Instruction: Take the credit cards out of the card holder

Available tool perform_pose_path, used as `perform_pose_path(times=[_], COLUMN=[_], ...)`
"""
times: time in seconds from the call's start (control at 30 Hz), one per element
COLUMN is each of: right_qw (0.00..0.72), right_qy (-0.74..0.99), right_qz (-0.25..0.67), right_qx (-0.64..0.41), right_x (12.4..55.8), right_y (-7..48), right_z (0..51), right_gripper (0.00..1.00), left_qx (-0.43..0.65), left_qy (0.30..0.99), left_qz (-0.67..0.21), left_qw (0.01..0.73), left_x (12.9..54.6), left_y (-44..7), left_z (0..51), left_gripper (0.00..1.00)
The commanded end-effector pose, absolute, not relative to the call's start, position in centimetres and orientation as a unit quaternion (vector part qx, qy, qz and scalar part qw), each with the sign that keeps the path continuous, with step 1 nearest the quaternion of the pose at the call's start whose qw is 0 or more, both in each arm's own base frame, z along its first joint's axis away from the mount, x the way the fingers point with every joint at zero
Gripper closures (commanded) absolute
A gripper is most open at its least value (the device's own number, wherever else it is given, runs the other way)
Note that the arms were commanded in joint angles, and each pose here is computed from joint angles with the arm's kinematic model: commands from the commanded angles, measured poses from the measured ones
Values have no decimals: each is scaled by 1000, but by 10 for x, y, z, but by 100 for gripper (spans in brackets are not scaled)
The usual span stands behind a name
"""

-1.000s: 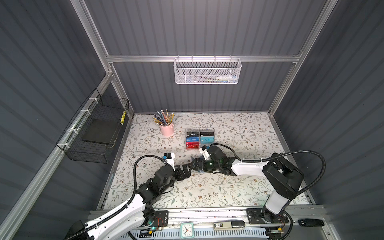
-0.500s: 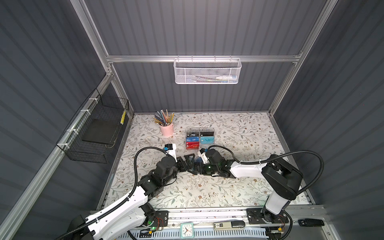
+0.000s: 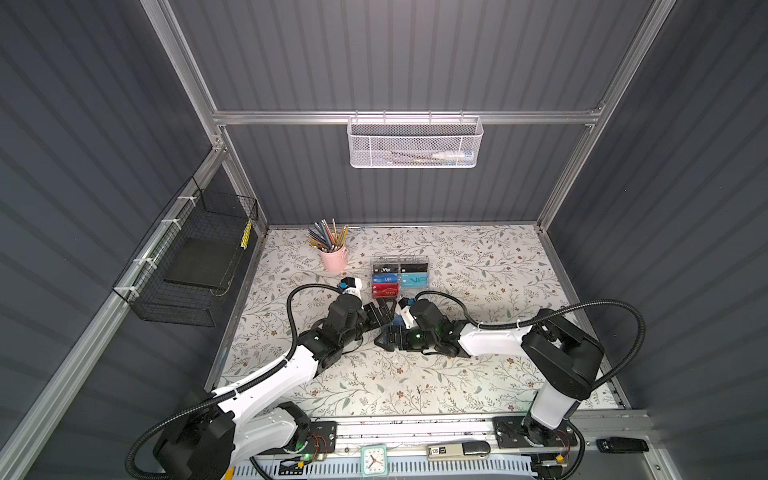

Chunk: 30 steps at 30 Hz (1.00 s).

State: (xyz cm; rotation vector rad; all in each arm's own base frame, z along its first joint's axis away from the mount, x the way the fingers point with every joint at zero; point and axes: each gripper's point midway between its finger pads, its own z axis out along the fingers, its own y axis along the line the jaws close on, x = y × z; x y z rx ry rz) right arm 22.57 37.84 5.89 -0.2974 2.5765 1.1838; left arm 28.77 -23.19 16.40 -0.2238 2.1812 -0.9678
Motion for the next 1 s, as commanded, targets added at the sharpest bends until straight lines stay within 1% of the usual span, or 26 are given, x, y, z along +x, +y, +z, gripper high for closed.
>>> perform_pose_path(times=[0.0, 0.4, 0.73, 0.97], right_qw=[141, 142, 144, 144], right_qy=[911, 913, 912, 913], right_qz=[375, 370, 372, 371], right_qx=[-97, -97, -96, -94], right_x=[225, 225, 224, 224], right_y=[366, 363, 362, 361], right_z=[37, 31, 33, 31], right_gripper=[1, 1, 1, 1], left_qx=[-99, -125, -185, -195], left_qy=[831, 823, 827, 817], left_qz=[-421, -466, -458, -478], left_qw=[350, 301, 269, 256], left_x=[296, 307, 310, 312], left_y=[-241, -259, -241, -246], left_z=[175, 160, 120, 108], left_gripper=[0, 0, 0, 0])
